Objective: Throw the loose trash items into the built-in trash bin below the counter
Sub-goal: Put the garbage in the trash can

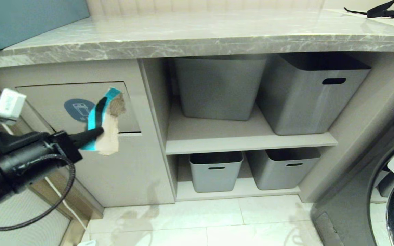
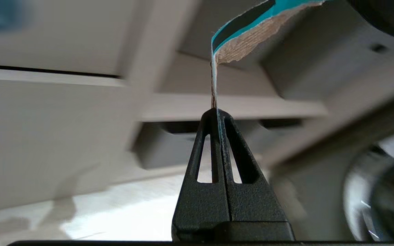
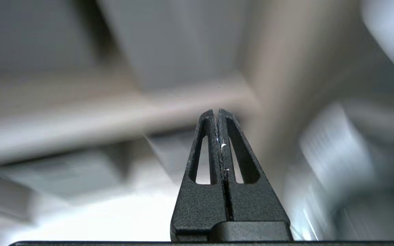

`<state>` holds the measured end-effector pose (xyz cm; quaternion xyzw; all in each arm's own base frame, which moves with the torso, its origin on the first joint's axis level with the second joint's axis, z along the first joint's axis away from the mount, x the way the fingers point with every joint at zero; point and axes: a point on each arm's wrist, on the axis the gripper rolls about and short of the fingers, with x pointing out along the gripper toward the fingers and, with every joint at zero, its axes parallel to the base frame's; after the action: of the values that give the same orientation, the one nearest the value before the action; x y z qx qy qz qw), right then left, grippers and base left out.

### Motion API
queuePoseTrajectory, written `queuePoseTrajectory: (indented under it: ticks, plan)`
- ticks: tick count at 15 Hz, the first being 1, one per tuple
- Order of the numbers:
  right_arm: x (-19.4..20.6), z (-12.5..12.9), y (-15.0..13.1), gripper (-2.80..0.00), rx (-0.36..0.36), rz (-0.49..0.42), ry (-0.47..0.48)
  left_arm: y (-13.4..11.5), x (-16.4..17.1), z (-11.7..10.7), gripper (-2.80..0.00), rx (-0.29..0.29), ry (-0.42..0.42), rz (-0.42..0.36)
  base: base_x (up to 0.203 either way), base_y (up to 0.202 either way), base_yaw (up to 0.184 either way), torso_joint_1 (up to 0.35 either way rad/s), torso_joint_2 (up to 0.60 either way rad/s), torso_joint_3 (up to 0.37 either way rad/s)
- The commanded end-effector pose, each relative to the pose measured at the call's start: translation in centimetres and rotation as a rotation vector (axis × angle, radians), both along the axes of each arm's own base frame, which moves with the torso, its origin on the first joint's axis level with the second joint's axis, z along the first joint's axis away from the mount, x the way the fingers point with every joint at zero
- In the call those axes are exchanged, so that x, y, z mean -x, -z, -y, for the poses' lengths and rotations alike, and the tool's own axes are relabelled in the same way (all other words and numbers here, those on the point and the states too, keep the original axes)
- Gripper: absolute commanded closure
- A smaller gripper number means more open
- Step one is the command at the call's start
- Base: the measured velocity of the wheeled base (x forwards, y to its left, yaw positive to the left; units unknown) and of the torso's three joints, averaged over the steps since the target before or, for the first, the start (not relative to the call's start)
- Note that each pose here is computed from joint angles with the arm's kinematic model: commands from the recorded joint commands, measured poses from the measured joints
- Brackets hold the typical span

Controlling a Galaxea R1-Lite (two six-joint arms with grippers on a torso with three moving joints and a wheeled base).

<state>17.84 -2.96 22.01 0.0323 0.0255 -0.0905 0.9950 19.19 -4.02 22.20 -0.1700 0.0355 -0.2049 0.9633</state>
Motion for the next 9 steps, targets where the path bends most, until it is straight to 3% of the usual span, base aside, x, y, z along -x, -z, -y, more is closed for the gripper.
queuePoseTrajectory:
  ticks: [1,3,6,8,9]
  plan:
    - [6.3,0.0,2.9,0.00,0.019,0.002,0.081,-0.2,2.2,-2.7,0.00,-0.009,-0.131,0.051,0.000,0.000,0.000,0.000,0.00,0.000]
    - [10.7,-1.2,7.7,0.00,0.050,-0.072,-0.021,0.7,2.6,-4.9,0.00,-0.079,-0.271,0.041,0.000,0.000,0.000,0.000,0.00,0.000]
    - [15.3,-2.8,11.3,0.00,0.097,-0.191,-0.180,1.8,2.3,-7.6,0.00,-0.219,-0.442,0.010,0.000,0.000,0.000,0.000,0.00,0.000]
    - [17.0,-3.5,12.9,0.00,0.085,-0.312,-0.256,2.8,1.5,-8.9,0.00,-0.273,-0.494,-0.040,0.000,0.000,0.000,0.000,0.00,0.000]
    - [17.4,-3.6,12.8,0.00,0.106,-0.295,-0.263,3.1,1.1,-9.1,0.00,-0.279,-0.490,-0.056,0.000,0.000,0.000,0.000,0.00,0.000]
